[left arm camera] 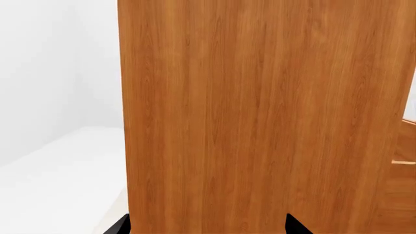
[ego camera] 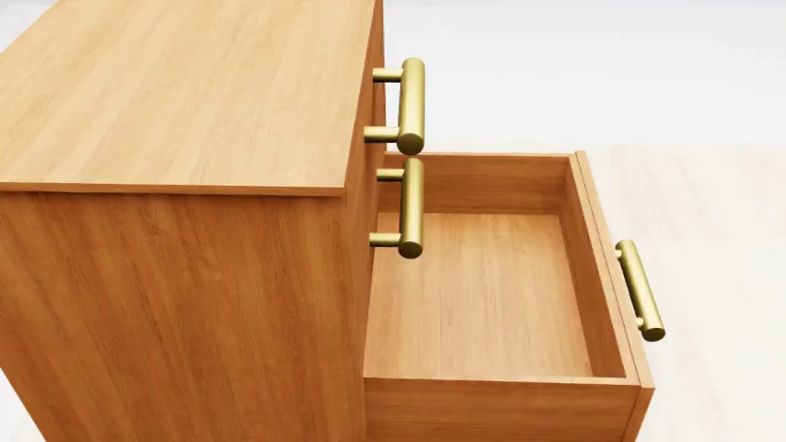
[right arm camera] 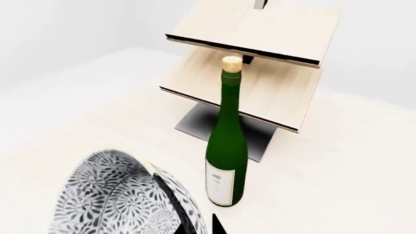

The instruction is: Put the bowl in the bottom drawer of the cabinet and close it.

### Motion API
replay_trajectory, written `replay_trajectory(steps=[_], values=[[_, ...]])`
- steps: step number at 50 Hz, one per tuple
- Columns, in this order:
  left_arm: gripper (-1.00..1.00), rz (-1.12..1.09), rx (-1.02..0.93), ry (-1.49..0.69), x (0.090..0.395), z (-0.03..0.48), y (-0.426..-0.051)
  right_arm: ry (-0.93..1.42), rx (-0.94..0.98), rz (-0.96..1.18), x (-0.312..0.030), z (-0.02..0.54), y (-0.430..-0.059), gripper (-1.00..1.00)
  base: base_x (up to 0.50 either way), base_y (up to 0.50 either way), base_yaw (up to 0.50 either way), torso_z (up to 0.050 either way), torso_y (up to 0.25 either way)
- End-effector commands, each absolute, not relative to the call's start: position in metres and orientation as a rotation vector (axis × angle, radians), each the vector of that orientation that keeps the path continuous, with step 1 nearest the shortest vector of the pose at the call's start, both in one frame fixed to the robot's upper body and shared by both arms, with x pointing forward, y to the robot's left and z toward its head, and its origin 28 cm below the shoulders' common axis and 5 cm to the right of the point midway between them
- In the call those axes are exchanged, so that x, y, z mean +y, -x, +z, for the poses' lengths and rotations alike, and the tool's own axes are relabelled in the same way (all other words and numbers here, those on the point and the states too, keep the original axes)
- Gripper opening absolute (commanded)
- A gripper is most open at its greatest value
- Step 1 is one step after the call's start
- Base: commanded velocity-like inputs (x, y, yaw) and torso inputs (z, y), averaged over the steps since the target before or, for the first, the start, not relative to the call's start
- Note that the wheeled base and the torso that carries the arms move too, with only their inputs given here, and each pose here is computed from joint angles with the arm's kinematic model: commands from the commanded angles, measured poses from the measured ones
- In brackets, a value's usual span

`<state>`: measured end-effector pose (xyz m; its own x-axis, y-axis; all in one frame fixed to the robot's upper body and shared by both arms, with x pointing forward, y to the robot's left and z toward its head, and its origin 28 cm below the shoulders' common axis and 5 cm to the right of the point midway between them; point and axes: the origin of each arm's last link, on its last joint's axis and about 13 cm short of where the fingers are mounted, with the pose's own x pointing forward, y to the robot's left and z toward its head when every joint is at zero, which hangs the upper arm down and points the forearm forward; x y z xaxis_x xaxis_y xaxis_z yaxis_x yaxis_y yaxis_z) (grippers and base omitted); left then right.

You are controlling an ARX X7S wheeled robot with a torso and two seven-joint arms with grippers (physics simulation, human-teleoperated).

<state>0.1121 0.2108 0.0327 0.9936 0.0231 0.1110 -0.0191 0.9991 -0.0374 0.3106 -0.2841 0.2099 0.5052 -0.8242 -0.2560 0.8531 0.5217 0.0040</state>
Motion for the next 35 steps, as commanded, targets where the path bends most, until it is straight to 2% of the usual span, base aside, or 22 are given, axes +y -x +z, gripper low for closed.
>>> replay_trajectory(steps=[1, 14, 18, 35], values=[[1.00, 0.019, -0.113, 0.036, 0.211, 0.034, -0.112, -0.101, 0.150, -0.963, -0.277, 0.245, -0.322, -1.00, 0.00, 0.00, 0.00, 0.000, 0.000], [1.00, 0.016, -0.108, 0.035, 0.211, 0.034, -0.112, -0.118, 0.113, -0.830, -0.269, 0.280, -0.353, -1.00, 0.00, 0.00, 0.00, 0.000, 0.000], [1.00, 0.016, -0.108, 0.032, 0.210, 0.033, -0.112, -0.129, 0.116, -0.711, -0.264, 0.293, -0.365, -1.00, 0.00, 0.00, 0.00, 0.000, 0.000], [1.00, 0.015, -0.109, 0.031, 0.210, 0.030, -0.111, -0.117, 0.131, -0.490, -0.237, 0.319, -0.406, -1.00, 0.00, 0.00, 0.00, 0.000, 0.000]])
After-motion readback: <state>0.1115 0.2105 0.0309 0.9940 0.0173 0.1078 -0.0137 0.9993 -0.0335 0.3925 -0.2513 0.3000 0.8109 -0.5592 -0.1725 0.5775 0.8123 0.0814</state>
